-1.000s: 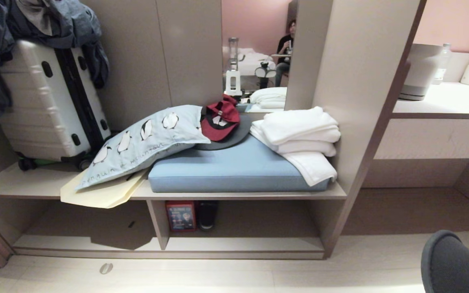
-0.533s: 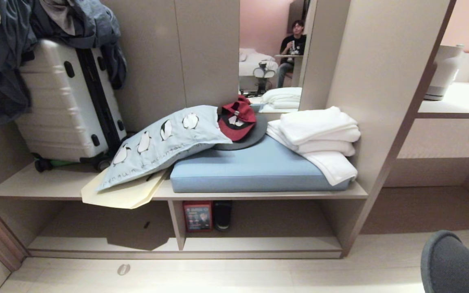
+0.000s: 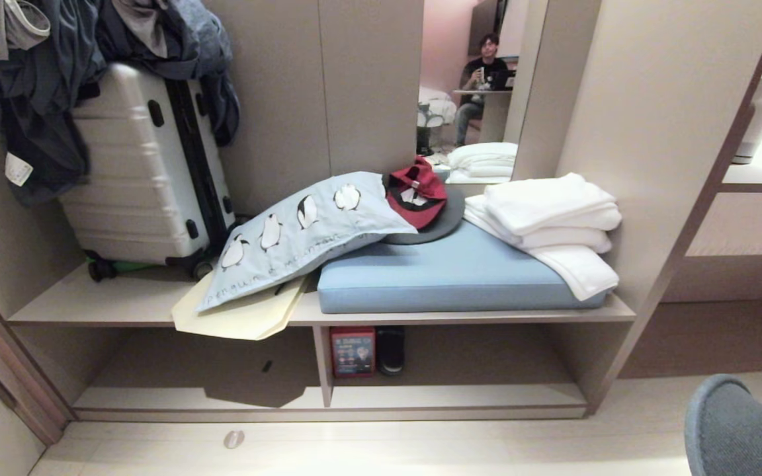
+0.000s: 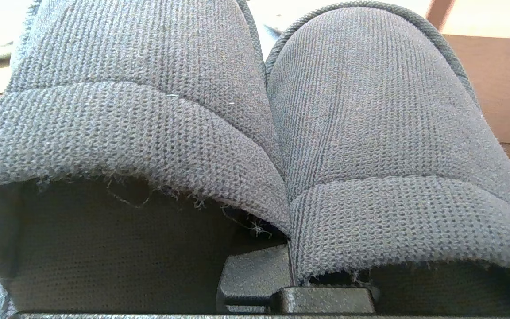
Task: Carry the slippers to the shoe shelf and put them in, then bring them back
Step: Place the slippers into the shoe cabinet
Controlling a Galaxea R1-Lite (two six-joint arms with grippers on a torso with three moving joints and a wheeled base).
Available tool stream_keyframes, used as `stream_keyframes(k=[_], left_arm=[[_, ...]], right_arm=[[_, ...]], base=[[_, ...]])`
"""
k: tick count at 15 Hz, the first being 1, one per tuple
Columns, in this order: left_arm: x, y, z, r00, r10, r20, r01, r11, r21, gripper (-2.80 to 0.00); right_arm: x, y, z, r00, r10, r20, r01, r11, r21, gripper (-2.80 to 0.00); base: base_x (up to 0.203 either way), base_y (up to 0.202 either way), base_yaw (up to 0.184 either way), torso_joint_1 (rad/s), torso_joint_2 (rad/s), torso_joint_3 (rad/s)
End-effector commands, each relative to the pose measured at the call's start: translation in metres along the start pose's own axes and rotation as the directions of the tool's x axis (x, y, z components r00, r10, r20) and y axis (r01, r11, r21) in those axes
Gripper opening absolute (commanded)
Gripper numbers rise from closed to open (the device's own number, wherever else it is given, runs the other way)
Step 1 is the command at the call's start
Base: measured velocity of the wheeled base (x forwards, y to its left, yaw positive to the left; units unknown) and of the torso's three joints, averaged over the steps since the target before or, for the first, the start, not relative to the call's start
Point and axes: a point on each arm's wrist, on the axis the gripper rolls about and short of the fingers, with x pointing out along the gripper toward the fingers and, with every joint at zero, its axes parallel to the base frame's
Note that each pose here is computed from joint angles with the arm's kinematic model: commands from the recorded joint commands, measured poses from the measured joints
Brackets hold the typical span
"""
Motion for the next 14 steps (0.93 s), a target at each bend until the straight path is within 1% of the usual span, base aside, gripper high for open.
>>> stream_keyframes(k=[1, 3, 5, 10, 14], left_arm=[[0.0000, 0.0000, 0.0001, 1.000, 0.001, 0.001, -0.001, 1.000, -0.001, -2.80], [0.0000, 0.0000, 0.0001, 1.000, 0.001, 0.001, -0.001, 1.000, 0.003, -2.80], [0.0000, 0.0000, 0.0001, 1.000, 0.001, 0.001, -0.001, 1.000, 0.003, -2.80], [0.0000, 0.0000, 0.0001, 1.000, 0.001, 0.001, -0.001, 1.000, 0.001, -2.80], [0.0000, 0.0000, 0.0001, 1.000, 0.001, 0.001, -0.001, 1.000, 0.001, -2.80]], right_arm=[[0.0002, 0.0000, -0.0004, 1.000, 0.001, -0.003, -0.001, 1.000, -0.001, -2.80], [0.0002, 0.0000, -0.0004, 1.000, 0.001, -0.003, -0.001, 1.000, -0.001, -2.80], [0.0002, 0.0000, -0.0004, 1.000, 0.001, -0.003, -0.001, 1.000, -0.001, -2.80], [0.0002, 0.0000, -0.0004, 1.000, 0.001, -0.003, -0.001, 1.000, -0.001, -2.80], [0.0002, 0.0000, -0.0004, 1.000, 0.001, -0.003, -0.001, 1.000, -0.001, -2.80]], base=[[0.000, 0.188, -0.003, -0.001, 0.00, 0.007], [0.000, 0.190, -0.005, 0.002, 0.00, 0.002], [0.000, 0.103, -0.002, 0.003, 0.00, 0.002], [0.000, 0.000, 0.000, 0.000, 0.00, -0.006], [0.000, 0.000, 0.000, 0.002, 0.00, -0.161]])
